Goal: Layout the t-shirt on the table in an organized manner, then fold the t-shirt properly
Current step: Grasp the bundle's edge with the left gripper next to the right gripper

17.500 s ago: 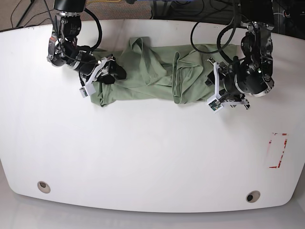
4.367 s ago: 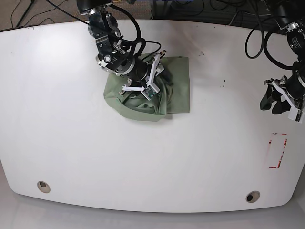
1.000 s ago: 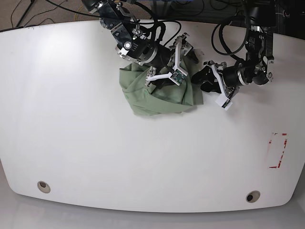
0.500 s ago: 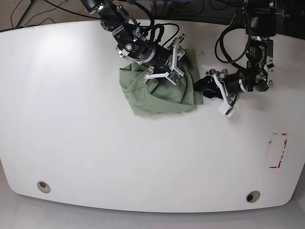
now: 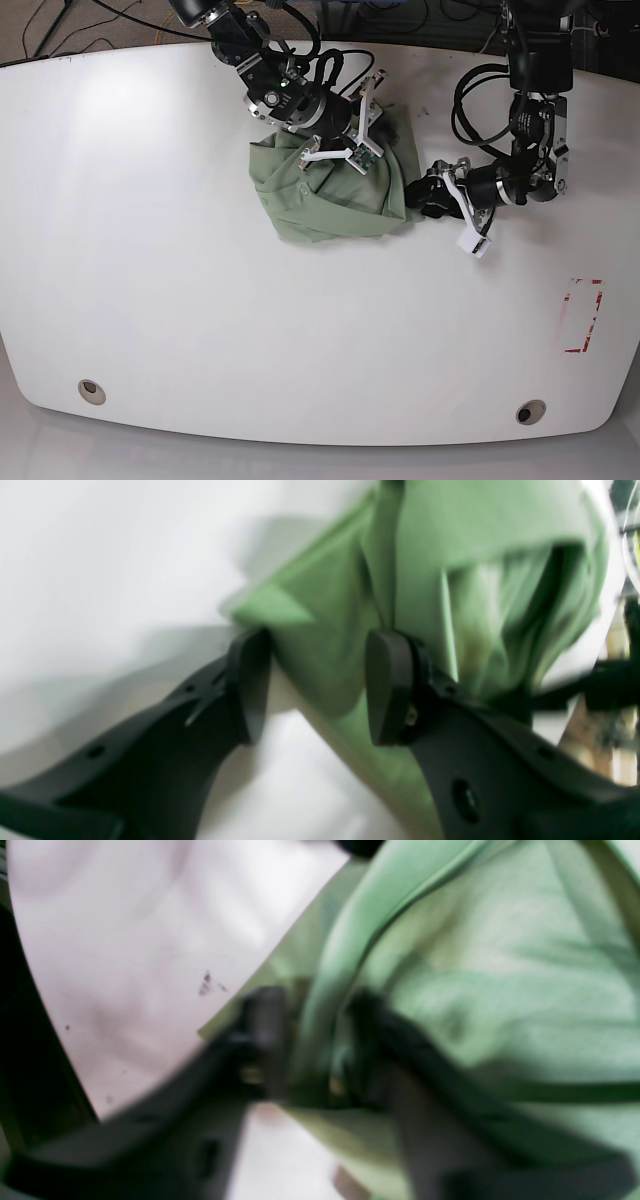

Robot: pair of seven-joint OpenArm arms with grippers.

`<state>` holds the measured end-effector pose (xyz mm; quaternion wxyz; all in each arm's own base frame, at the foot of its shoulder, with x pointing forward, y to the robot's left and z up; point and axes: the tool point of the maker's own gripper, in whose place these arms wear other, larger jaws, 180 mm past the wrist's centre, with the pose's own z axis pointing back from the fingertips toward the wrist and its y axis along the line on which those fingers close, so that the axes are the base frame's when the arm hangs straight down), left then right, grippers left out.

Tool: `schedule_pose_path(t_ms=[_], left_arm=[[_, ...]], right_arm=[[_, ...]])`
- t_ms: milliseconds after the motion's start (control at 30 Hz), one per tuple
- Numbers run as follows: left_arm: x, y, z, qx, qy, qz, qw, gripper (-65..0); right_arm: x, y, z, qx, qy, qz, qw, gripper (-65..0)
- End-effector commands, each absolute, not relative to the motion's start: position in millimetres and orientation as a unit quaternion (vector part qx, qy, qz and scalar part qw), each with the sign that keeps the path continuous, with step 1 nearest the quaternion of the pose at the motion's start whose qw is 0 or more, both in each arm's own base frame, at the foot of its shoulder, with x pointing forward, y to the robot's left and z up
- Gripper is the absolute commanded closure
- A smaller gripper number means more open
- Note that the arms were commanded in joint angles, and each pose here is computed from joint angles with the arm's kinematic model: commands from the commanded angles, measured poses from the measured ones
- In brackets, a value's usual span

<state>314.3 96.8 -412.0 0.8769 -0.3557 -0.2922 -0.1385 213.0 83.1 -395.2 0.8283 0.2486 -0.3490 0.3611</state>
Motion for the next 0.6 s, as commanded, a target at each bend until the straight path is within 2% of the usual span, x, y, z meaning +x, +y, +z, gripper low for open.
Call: schedule_pose_path(t_ms=[0,100,567], left_arm=[[326,95,-406,-0.361,-0.301,-0.136,0.872,-28.7],[330,86,-408,-0.373,-0.298,-0.128,0.869,-28.7],[341,67,-405,-0.394,-0.299,-0.119,0.861,-28.7]], right_arm=[[221,89,-382,0.258,-0.372,0.359,0.817,-5.1],[221,89,-381,0.258,-0.372,0.359,0.816,-1.1],[221,94,-370,0.264,-0.384,0.359,0.808,-1.6]])
